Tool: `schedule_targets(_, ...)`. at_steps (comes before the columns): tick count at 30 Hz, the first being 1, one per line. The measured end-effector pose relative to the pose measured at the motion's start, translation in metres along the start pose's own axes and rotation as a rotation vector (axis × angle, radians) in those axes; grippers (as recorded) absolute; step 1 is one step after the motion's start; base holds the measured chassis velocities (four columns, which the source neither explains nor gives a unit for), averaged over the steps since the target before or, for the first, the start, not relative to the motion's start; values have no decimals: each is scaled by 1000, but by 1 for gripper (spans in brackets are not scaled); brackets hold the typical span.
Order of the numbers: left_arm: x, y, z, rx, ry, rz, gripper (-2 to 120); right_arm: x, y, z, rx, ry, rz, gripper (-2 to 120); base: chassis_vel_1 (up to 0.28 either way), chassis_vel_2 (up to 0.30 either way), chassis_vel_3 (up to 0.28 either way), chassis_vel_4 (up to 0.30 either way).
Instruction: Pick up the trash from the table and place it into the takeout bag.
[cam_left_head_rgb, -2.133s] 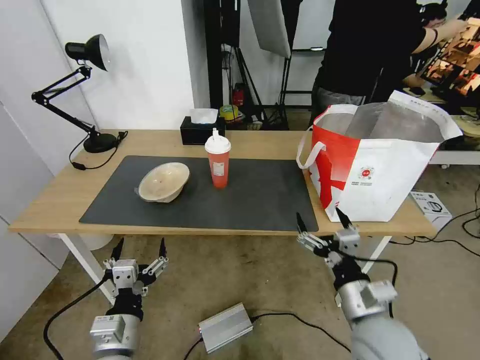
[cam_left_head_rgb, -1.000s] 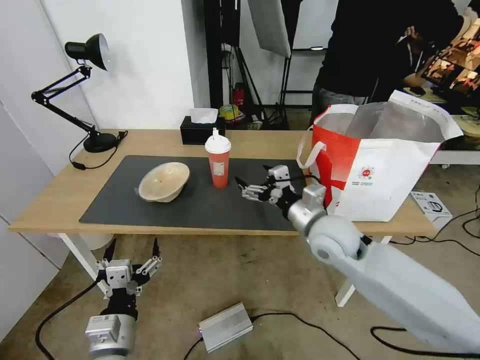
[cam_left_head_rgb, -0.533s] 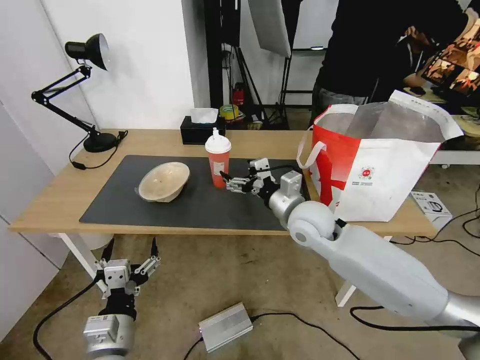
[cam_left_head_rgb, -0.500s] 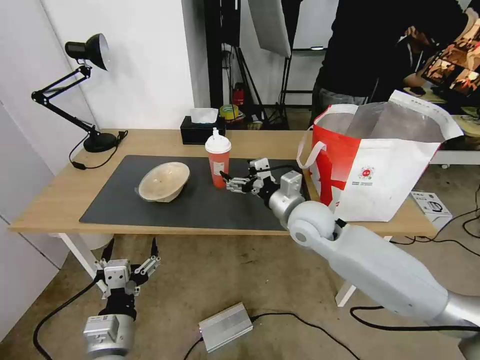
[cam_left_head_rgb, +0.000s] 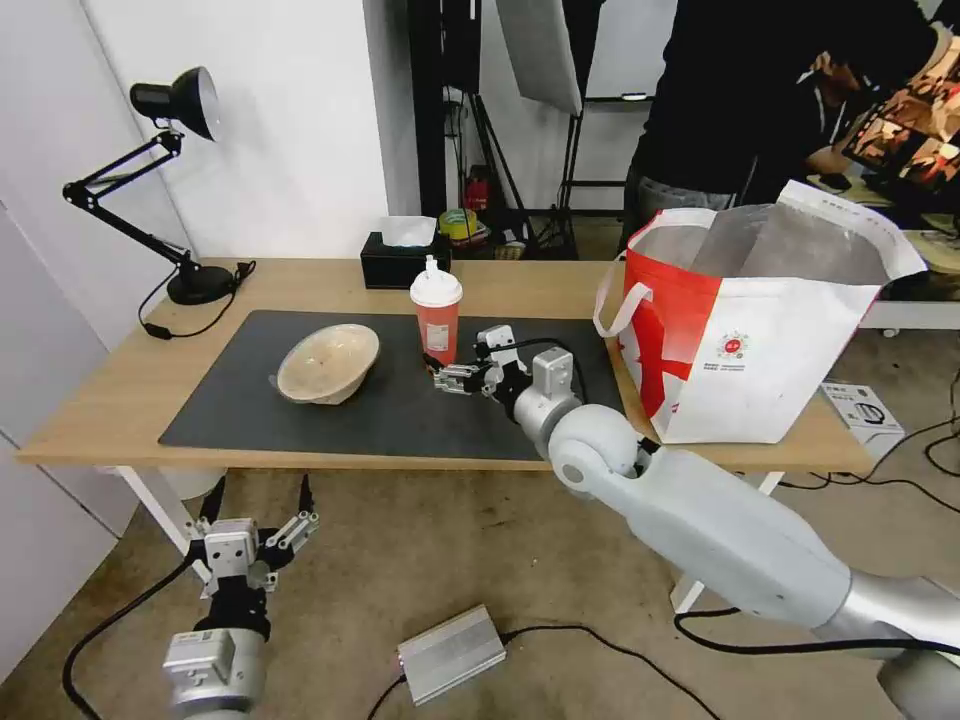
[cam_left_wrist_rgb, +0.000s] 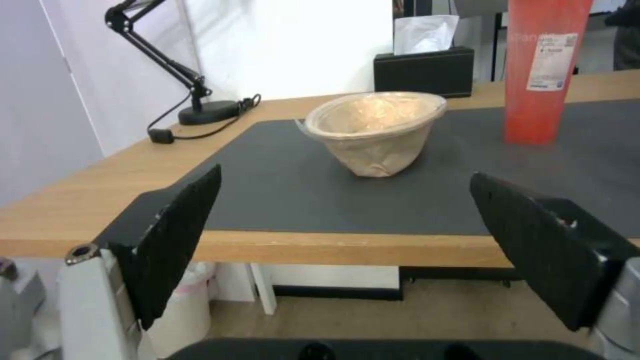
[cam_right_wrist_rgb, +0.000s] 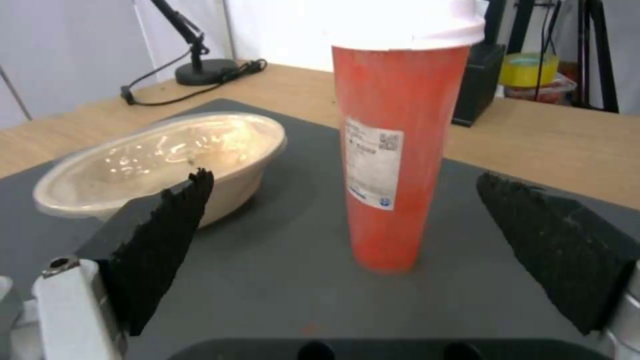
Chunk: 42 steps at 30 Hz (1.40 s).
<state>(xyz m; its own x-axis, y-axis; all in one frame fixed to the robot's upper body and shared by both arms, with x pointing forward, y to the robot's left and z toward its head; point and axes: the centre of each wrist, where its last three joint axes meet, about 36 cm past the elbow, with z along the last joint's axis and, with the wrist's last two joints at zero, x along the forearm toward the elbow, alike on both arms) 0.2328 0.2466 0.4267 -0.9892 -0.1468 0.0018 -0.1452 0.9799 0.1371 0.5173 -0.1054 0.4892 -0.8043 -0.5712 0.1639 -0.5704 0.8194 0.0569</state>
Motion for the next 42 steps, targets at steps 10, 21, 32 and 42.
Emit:
schedule_targets(10, 1, 4, -2, -3, -5, -12, 100, -8, -1, 2, -25, -2, 17, 100, 0, 0, 0, 0)
schedule_targets(21, 2, 7, -4, 3, -8, -19, 100, -23, -8, 3, -74, -13, 63, 100, 0, 0, 0, 0)
schedule_targets(32, 1, 8, -2, 7, -7, -23, 100, -39, -15, 9, -85, 1, 86, 100, 0, 0, 0, 0)
schedule_targets(42, 0, 8, 0, 8, -6, -23, 100, -51, -14, 14, -80, 5, 82, 100, 0, 0, 0, 0)
